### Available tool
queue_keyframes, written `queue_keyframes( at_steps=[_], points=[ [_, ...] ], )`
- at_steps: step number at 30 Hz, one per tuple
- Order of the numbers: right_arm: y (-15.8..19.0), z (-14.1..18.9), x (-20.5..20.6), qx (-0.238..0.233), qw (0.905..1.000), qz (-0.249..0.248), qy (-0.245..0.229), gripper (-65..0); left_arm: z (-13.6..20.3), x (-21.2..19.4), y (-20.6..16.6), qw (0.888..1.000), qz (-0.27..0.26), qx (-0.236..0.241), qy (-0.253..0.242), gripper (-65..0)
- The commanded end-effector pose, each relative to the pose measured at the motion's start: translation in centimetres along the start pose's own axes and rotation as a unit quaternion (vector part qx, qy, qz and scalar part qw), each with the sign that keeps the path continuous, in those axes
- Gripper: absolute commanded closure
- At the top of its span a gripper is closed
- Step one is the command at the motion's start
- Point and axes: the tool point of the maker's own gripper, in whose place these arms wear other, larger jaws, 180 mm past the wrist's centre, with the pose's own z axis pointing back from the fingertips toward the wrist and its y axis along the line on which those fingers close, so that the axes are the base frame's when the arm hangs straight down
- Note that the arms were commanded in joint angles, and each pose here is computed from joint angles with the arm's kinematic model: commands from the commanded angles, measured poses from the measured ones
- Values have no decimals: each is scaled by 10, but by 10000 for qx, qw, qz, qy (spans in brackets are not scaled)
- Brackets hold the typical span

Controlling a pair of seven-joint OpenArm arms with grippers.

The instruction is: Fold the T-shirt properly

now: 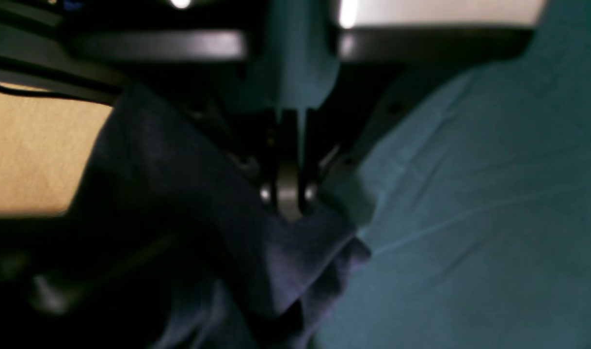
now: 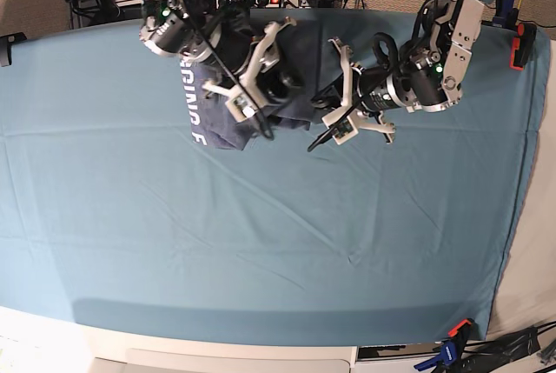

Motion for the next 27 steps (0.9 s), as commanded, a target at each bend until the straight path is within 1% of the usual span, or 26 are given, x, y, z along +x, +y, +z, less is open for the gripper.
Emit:
queue_keyframes(
  at_steps=[1, 5, 9, 14, 16, 19, 21, 22, 25, 27],
  points=[
    [10, 0, 16, 170, 9993, 68, -335, -187, 4, 13, 2, 9997, -92, 14, -213, 0],
    [29, -7, 24, 410, 9979, 273, -428, -187, 8, 13, 8, 9997, -59, 106, -232, 0],
    [39, -12, 38, 551, 9954, 494, -602, -187, 17, 13, 25, 9989, 32, 361, -294, 0],
    [50, -16, 58, 718, 9917, 619, -867, -187, 37, 12, 56, 9955, 210, 836, -384, 0],
    [54, -17, 66, 763, 9904, 607, -979, -187, 47, 9, 69, 9935, 263, 1031, -398, 0],
    [56, -18, 76, 813, 9880, 721, -1099, -187, 65, 5, 86, 9905, 336, 1265, -417, 0],
    [50, -17, 79, 700, 9881, 849, -1079, -187, 76, 3, 96, 9887, 369, 1390, -427, 0],
    [44, -17, 79, 567, 9886, 930, -1036, -187, 81, 1, 100, 9878, 414, 1439, -418, 0],
    [15, -9, 76, -110, 9900, 1167, -788, -186, 100, -5, 111, 9851, 567, 1582, -368, 0],
    [-10, 5, 70, -614, 9887, 1254, -554, -185, 119, -11, 116, 9815, 621, 1783, -310, 0]
  ],
)
